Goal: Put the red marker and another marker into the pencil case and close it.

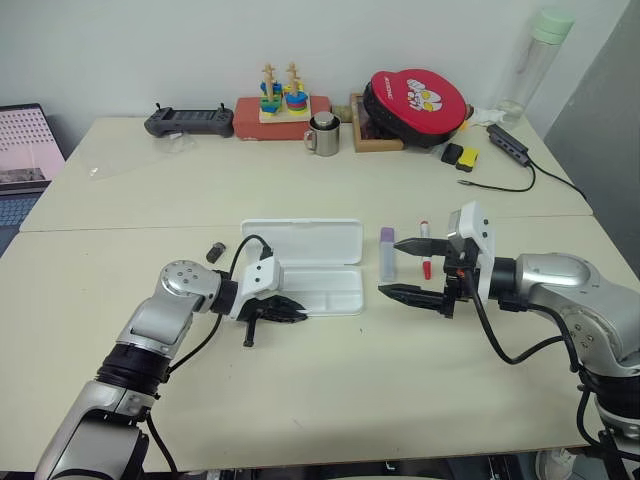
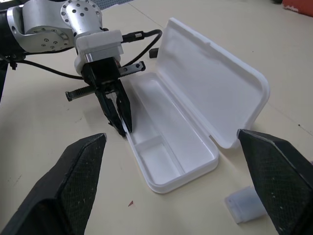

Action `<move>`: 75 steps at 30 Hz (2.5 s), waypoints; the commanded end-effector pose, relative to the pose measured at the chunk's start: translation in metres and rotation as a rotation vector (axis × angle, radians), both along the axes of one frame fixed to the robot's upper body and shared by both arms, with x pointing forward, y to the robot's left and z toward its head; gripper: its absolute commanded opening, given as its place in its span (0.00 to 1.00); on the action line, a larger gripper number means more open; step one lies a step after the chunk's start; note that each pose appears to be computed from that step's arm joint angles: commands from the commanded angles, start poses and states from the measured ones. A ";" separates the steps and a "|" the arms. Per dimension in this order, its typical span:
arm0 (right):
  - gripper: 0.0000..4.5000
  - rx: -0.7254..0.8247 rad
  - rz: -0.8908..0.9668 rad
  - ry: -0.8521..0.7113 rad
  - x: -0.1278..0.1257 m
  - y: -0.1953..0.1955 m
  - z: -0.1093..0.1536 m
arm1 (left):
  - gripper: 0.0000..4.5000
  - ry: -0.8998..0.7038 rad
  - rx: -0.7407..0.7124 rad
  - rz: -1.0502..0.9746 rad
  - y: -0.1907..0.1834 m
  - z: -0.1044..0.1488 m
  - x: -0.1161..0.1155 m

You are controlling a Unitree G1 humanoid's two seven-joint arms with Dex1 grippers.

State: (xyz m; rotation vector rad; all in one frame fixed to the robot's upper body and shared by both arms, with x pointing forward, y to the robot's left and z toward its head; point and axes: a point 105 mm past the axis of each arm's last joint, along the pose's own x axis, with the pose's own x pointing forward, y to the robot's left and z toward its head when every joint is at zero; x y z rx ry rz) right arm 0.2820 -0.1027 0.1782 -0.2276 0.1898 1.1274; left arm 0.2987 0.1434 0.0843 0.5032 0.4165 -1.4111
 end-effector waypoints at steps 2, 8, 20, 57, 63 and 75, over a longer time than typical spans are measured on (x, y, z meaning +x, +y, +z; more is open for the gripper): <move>1.00 -0.021 -0.164 -0.038 0.020 -0.013 0.003 | 0.34 0.007 -0.012 0.013 -0.002 0.002 -0.005; 1.00 -0.050 -0.512 -0.039 0.054 -0.039 -0.008 | 0.62 -0.054 -0.237 0.044 -0.029 0.057 -0.007; 0.96 -0.139 -0.960 0.096 0.082 -0.055 -0.070 | 1.00 -0.146 -0.467 0.136 -0.081 0.098 0.002; 0.06 -0.022 0.254 -0.237 0.037 0.106 0.027 | 1.00 -0.109 -0.323 0.685 0.084 0.066 -0.045; 0.06 -0.189 0.353 -0.170 0.044 0.125 -0.023 | 1.00 -0.106 -0.299 0.707 0.087 0.058 -0.051; 0.06 -0.239 0.332 -0.164 0.066 0.129 -0.042 | 1.00 -0.106 -0.344 0.661 0.067 0.066 -0.048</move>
